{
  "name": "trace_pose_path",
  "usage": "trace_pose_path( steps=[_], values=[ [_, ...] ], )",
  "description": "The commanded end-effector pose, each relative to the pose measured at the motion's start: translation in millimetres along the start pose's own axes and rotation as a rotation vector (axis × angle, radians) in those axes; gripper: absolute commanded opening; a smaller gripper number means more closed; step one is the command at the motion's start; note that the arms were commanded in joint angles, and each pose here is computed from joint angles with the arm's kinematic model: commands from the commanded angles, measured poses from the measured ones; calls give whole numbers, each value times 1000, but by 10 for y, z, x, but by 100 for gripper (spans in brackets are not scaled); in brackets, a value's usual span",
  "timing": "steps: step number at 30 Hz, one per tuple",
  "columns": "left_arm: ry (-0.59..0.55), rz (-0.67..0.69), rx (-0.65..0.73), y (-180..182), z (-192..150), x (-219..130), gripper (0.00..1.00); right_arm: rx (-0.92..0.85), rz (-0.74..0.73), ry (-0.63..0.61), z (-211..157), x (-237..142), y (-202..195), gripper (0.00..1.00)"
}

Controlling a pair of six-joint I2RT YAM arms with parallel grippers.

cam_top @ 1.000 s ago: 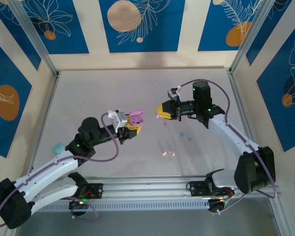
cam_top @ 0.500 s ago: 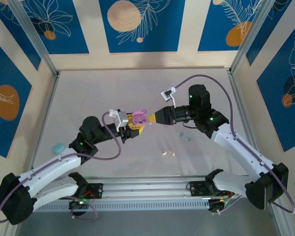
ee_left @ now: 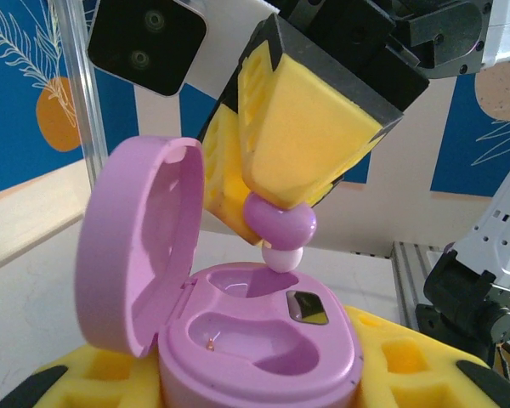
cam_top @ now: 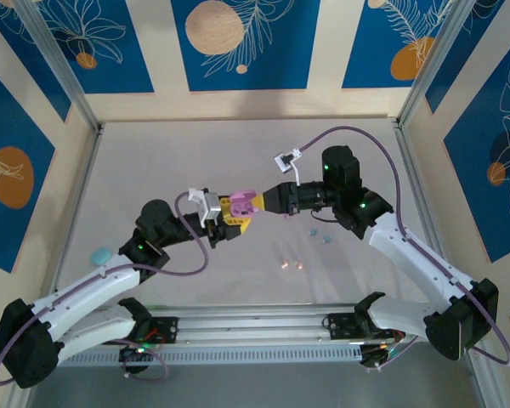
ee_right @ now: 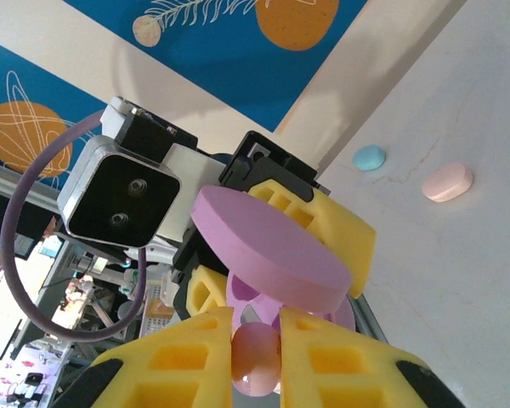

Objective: Insert wireless bluetooth earbuds into charging case

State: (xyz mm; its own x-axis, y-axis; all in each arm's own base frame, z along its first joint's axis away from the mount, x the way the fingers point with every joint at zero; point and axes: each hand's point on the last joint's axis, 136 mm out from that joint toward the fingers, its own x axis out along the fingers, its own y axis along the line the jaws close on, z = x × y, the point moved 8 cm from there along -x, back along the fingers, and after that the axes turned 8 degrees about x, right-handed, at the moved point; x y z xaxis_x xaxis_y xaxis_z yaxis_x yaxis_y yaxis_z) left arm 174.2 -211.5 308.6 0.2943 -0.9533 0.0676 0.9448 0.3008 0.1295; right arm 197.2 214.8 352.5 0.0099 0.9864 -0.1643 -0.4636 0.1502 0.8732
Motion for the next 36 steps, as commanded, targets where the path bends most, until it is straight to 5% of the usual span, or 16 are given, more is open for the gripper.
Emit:
trace_pose_path(
  steps=[1, 36],
  values=[
    [-55, -29, 26, 15, 191, 8, 31, -38, 2, -25, 72, 14, 67, 19],
    [-93, -11, -7, 47, 206, 33, 31, -56, -96, -50, 49, 102, -17, 21]
  ],
)
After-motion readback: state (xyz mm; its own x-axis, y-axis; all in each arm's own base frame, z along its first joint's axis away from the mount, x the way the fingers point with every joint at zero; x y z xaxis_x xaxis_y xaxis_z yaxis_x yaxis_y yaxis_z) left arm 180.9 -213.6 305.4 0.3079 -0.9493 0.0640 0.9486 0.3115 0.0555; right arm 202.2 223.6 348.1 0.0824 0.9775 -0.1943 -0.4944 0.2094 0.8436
